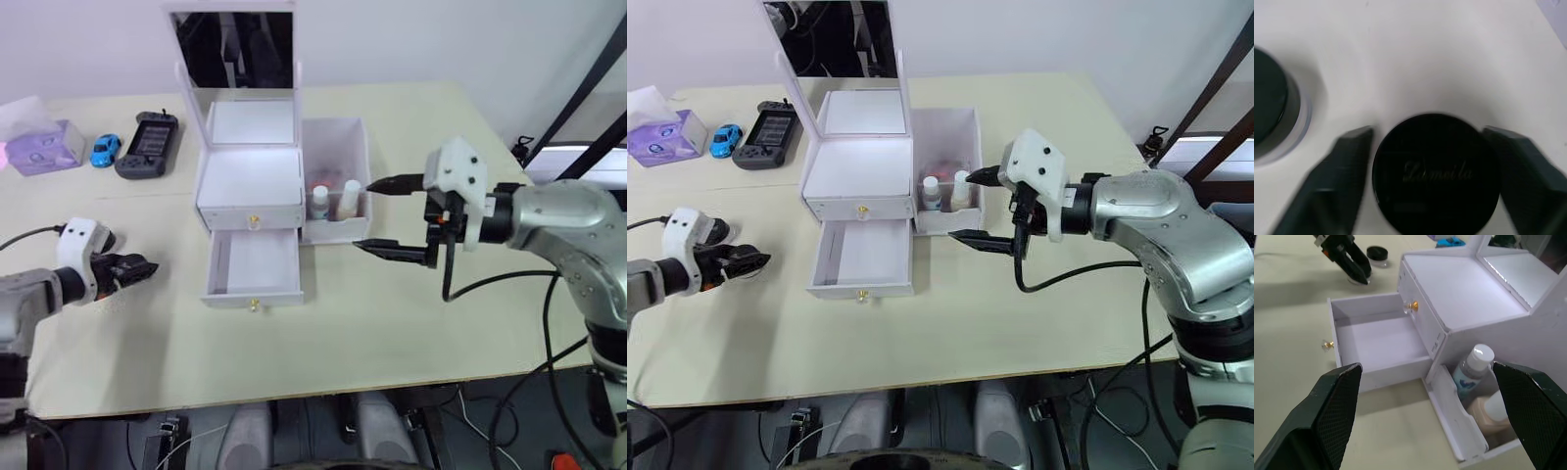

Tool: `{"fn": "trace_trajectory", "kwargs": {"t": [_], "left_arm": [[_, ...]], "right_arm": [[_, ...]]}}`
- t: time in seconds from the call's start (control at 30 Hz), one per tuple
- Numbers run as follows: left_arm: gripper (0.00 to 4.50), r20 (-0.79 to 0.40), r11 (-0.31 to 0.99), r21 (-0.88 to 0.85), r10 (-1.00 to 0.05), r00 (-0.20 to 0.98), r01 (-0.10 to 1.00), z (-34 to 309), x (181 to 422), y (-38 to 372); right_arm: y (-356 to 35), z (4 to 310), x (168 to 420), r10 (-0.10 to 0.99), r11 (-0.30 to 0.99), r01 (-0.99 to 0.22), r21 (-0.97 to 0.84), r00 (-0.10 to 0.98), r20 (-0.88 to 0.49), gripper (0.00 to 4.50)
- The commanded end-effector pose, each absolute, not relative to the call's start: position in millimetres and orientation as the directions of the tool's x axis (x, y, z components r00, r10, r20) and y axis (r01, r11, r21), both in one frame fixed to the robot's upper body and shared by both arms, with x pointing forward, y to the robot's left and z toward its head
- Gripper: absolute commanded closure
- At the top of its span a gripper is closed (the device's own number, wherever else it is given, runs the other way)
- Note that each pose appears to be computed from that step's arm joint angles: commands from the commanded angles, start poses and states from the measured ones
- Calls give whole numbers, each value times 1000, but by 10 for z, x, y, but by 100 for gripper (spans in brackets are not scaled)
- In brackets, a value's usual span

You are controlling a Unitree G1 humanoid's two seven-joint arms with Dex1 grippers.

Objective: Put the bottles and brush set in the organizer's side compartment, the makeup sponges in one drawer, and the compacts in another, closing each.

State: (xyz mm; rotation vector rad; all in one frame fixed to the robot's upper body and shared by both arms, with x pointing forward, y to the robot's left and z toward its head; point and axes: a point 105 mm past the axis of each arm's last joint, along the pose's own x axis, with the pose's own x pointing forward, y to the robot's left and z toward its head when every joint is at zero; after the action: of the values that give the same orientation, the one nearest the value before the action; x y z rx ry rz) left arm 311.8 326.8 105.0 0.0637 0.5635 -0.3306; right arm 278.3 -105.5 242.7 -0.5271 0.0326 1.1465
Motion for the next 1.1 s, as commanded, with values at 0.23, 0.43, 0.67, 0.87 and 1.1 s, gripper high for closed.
{"fn": "trace_trajectory", "kwargs": {"t": [0.23, 0.43, 0.67, 0.87, 1.1], "left_arm": [[183, -520, 909, 58, -325, 790, 412, 1420, 3156, 3298], [183, -414, 699, 71, -629, 658, 712, 2076, 3029, 2741], [183, -507, 385, 49, -786, 355, 922, 2185, 2731, 1992], [183, -543, 236, 64, -807, 232, 970, 1965, 2763, 1514], [183, -588, 186, 125, -777, 224, 975, 1814, 2939, 1420]], "right_arm": [[-1097, 2512, 2768, 843, 321, -836, -444, 466, -268, 0], [-1082, 2487, 2772, 849, 309, -841, -444, 454, -270, 0], [-1072, 2463, 2774, 845, 325, -836, -442, 466, -261, 0], [-1079, 2467, 2773, 830, 360, -816, -452, 502, -245, 0], [-1144, 2462, 2726, 799, 412, -788, -457, 553, -234, 0]]}}
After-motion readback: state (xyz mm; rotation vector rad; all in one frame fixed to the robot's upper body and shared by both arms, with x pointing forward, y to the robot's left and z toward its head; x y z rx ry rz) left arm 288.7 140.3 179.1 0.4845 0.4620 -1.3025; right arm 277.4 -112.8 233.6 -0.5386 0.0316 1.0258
